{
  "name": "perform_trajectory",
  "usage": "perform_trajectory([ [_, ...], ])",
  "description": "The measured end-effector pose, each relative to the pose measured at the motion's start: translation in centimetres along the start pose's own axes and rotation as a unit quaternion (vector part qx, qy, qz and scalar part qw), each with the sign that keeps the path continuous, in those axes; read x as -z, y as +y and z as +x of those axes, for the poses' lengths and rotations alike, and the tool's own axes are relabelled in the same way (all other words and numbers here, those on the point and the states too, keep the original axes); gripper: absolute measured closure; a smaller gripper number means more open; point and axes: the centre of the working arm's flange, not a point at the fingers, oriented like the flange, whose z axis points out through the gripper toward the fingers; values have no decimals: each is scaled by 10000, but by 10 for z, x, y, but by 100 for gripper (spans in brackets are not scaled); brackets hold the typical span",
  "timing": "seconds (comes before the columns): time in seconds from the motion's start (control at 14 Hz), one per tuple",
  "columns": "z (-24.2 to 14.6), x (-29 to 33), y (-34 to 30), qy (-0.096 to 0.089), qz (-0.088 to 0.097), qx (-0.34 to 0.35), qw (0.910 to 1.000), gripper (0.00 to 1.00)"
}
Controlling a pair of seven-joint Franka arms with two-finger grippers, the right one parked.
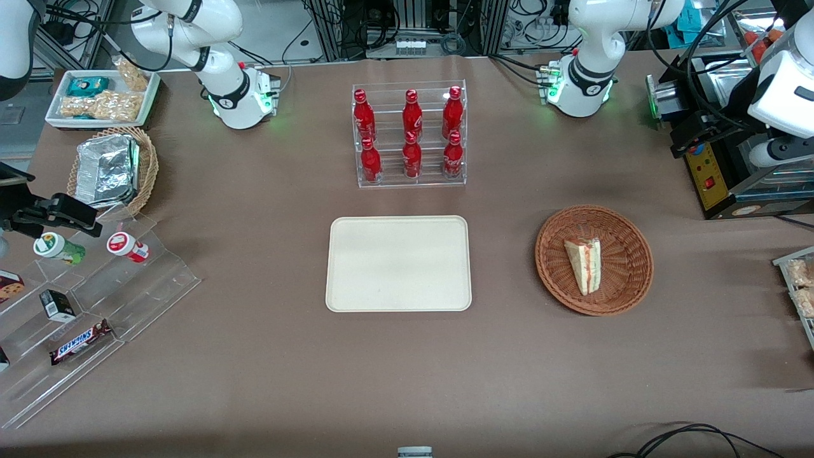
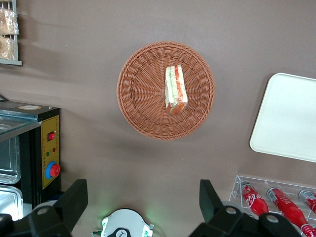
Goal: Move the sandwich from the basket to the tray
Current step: 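Move the left gripper over the sandwich in the woven basket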
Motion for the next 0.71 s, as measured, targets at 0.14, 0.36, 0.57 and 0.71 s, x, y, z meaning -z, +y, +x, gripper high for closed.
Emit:
perform_trajectory([
  [0.14,0,-2,2,-18,8,-18,10000,0],
  [0.36,9,-19,6,-190,47,-36,9998,0],
  [0.57,36,-64,13,-627,136,28,9979,0],
  [0.71,60,-105,20,-901,196,242,9954,0],
])
